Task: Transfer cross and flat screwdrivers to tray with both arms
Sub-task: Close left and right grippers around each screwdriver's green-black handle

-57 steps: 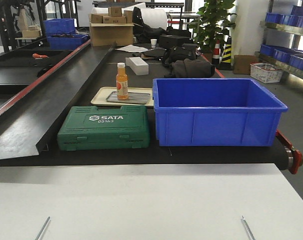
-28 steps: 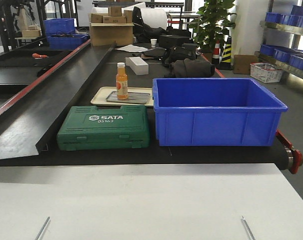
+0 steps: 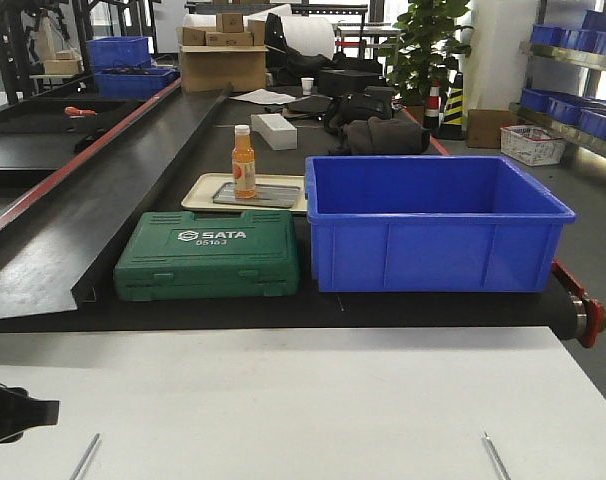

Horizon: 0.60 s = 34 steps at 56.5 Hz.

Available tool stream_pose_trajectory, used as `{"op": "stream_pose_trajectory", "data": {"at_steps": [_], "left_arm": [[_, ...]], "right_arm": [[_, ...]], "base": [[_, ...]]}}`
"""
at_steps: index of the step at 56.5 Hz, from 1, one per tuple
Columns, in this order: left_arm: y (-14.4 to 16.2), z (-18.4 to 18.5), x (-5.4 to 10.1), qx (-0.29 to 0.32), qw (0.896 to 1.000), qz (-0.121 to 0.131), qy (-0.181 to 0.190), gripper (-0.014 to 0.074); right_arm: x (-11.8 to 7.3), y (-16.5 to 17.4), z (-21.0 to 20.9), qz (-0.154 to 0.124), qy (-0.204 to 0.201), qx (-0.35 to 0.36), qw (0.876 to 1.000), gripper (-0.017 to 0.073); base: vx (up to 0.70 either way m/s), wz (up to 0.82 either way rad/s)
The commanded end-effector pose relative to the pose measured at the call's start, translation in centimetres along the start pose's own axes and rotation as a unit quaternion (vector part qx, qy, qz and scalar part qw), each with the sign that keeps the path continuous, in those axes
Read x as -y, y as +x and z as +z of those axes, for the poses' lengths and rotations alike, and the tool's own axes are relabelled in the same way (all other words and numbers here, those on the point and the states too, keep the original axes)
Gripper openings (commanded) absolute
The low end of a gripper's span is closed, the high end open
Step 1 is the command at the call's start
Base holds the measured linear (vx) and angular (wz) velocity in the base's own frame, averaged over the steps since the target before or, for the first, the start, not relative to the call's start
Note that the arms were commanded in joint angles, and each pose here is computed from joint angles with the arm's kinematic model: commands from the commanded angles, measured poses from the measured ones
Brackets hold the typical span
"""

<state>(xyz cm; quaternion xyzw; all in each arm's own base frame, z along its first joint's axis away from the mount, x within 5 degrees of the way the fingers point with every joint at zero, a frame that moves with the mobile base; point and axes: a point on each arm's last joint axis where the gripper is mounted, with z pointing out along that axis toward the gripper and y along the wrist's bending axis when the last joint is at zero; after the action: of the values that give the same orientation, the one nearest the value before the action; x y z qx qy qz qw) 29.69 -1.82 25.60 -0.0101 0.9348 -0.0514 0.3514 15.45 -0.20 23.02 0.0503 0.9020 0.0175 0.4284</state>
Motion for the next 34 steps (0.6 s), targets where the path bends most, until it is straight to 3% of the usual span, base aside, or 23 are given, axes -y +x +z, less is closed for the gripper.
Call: {"op": "stream_pose_trajectory", "data": {"at_steps": [1, 15, 34], "left_arm": [[-2.0, 1.4, -0.1, -0.006, 1.0, 0.025, -0.001, 0.0446], [-2.0, 8.9, -0.4, -0.088, 0.994, 0.07, 0.001, 0.0445], [-0.7, 13.2, -1.0, -0.148, 0.985, 0.084, -0.002, 0.0445]], "right_arm": [[-0.1, -1.9, -0.4, -0.003, -0.004, 0.06, 0.998, 0.0415], [-0.1, -2.0, -0.5, -0.01, -0.003, 0.064, 0.998, 0.0415], [-0.1, -2.0, -0.5, -0.009, -0.003, 0.063, 0.998, 0.0415]], "base": [[0.0, 0.0], [0.0, 0.0], [0.0, 0.0]]}}
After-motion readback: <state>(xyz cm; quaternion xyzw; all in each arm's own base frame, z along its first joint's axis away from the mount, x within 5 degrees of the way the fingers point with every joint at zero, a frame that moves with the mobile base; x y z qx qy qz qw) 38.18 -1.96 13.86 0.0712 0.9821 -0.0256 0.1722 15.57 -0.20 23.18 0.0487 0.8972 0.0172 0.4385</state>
